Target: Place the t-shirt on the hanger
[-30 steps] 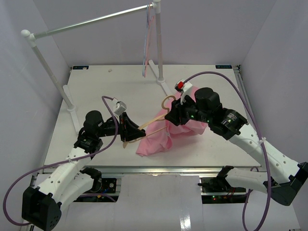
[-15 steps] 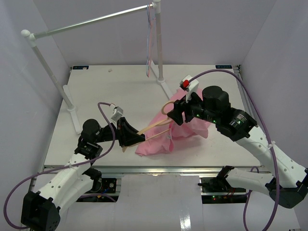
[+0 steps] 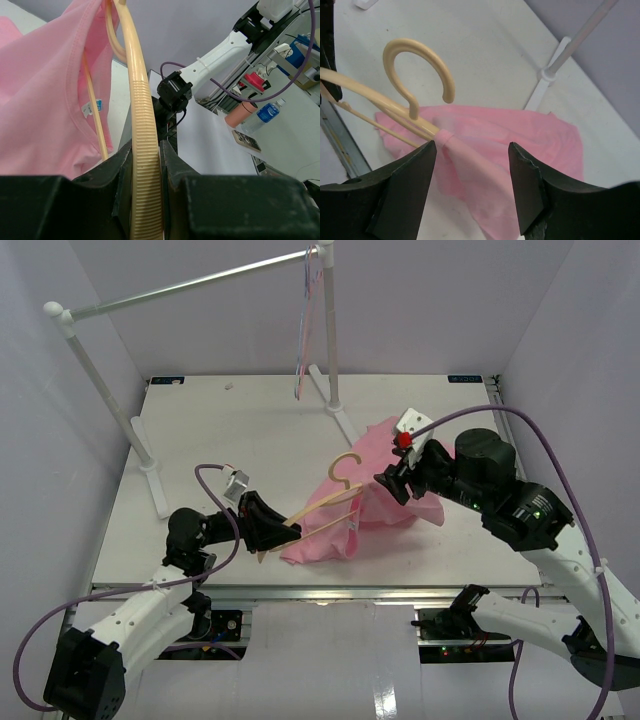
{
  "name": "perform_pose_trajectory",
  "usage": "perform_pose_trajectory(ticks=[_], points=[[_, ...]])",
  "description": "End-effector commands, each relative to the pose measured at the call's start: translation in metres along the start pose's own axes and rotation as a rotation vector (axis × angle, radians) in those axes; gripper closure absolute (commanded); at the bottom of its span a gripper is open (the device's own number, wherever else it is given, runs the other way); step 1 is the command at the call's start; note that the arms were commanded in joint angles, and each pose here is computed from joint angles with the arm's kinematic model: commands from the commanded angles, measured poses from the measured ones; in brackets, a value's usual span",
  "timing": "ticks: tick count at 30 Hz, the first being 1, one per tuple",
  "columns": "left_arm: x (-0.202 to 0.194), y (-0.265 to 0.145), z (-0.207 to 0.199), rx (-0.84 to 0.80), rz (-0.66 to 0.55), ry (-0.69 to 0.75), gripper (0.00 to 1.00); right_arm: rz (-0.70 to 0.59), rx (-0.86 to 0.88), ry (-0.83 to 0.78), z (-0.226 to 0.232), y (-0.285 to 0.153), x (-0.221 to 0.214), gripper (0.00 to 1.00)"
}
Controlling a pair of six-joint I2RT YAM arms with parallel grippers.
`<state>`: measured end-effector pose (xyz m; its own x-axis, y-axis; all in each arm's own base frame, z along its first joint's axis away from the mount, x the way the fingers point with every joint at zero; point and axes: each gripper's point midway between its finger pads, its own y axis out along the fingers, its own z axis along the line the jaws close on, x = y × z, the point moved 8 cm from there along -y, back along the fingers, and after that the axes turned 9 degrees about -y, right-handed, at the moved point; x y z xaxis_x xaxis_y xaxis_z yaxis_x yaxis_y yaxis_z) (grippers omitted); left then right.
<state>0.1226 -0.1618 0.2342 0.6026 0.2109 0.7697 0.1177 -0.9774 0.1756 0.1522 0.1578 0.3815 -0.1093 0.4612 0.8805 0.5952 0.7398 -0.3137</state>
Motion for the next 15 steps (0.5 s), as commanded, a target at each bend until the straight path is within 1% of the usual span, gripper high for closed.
perform_pose_trajectory(ticks=[1, 3, 7, 11, 15], points=[[0.011, 0.001, -0.013, -0.050, -0.054, 0.098, 1.00, -0.047, 0.144, -0.267, 0.005, -0.014, 0.002, 0.32], [0.011, 0.001, -0.013, -0.046, -0.040, 0.096, 1.00, -0.045, 0.233, -0.322, 0.012, -0.013, -0.003, 0.31], [0.011, 0.001, -0.016, -0.055, -0.019, 0.093, 1.00, -0.013, 0.297, -0.386, 0.011, -0.008, -0.009, 0.30], [0.010, 0.000, -0.019, -0.052, -0.017, 0.109, 1.00, 0.005, 0.405, -0.398, 0.010, -0.001, -0.008, 0.32], [0.010, 0.001, -0.019, -0.062, -0.010, 0.116, 1.00, 0.016, 0.461, -0.409, 0.007, 0.003, -0.003, 0.31]])
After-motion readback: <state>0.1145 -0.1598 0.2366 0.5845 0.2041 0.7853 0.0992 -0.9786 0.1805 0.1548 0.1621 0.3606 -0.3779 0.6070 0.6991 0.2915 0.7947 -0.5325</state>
